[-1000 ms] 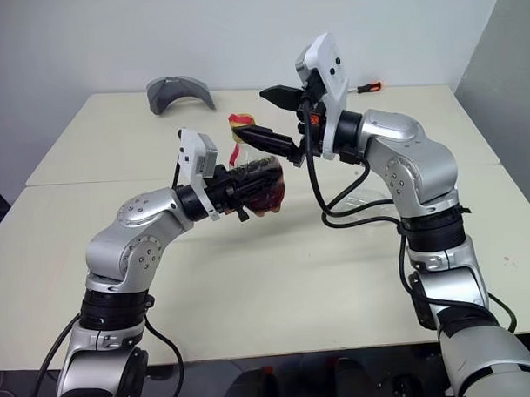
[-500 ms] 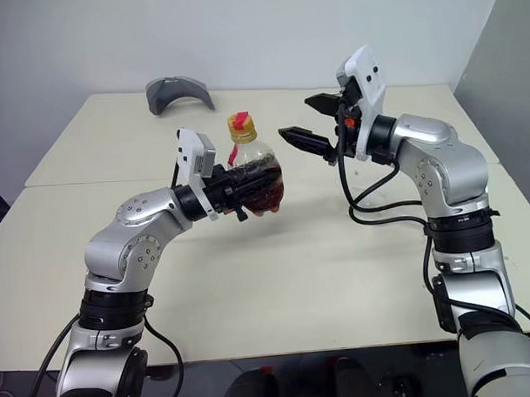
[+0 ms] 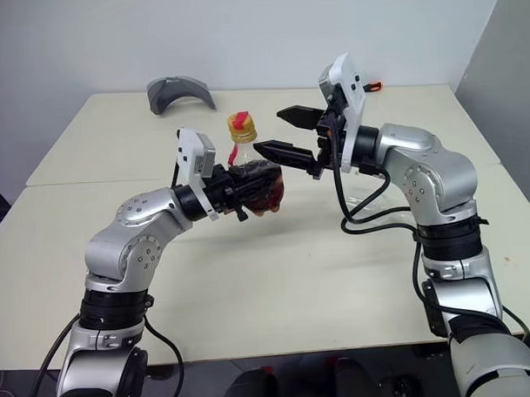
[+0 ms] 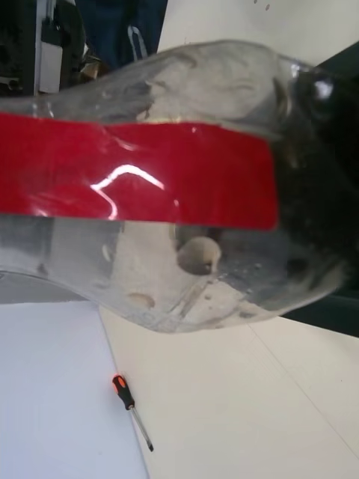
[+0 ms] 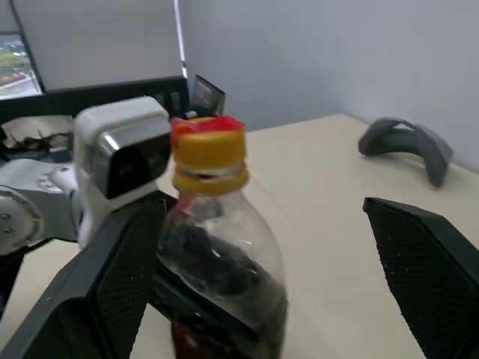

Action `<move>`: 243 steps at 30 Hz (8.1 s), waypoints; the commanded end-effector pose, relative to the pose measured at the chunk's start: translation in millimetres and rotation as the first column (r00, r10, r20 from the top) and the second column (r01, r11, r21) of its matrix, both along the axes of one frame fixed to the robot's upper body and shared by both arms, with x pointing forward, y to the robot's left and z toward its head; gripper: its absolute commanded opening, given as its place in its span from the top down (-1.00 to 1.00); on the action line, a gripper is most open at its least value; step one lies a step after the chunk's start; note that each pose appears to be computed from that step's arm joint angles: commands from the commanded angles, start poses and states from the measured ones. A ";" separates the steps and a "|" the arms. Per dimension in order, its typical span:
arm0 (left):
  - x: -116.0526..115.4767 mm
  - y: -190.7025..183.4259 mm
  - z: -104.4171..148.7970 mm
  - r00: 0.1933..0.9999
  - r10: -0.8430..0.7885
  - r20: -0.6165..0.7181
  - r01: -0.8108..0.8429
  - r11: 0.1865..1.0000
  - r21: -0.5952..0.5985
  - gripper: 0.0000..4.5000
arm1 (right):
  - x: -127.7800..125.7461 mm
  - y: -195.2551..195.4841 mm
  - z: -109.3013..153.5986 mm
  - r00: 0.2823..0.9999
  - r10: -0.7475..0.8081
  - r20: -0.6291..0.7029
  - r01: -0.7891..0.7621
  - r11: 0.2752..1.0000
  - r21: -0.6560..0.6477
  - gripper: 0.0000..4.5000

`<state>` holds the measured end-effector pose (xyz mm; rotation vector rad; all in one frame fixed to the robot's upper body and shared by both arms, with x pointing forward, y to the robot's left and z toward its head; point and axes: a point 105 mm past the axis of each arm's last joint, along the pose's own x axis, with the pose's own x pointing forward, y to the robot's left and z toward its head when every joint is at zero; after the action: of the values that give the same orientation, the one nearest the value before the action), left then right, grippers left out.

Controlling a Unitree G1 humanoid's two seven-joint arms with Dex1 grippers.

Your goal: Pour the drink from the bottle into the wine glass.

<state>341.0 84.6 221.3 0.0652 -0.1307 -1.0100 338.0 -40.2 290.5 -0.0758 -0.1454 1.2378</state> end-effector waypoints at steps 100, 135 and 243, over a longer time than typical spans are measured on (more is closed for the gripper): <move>-61.8 5.5 -7.3 0.997 -0.073 -0.034 0.073 0.997 0.026 0.61 | -59.4 -63.6 -51.4 0.995 -0.092 -0.029 0.090 0.993 -0.073 0.47; -62.8 -7.2 -5.6 0.992 -0.117 -0.041 0.117 0.993 0.005 0.61 | -30.8 -108.8 -189.1 0.684 -0.726 -0.067 0.703 0.681 -0.205 -0.07; 63.3 180.7 -67.8 0.605 0.796 -0.003 -0.791 0.601 -0.112 -0.39 | -39.2 36.5 -22.9 0.996 -0.069 0.063 0.058 0.986 0.157 -1.00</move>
<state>405.8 263.6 136.0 0.0283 -0.1139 -0.0856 302.9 -2.5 252.7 0.0057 -0.2323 1.1478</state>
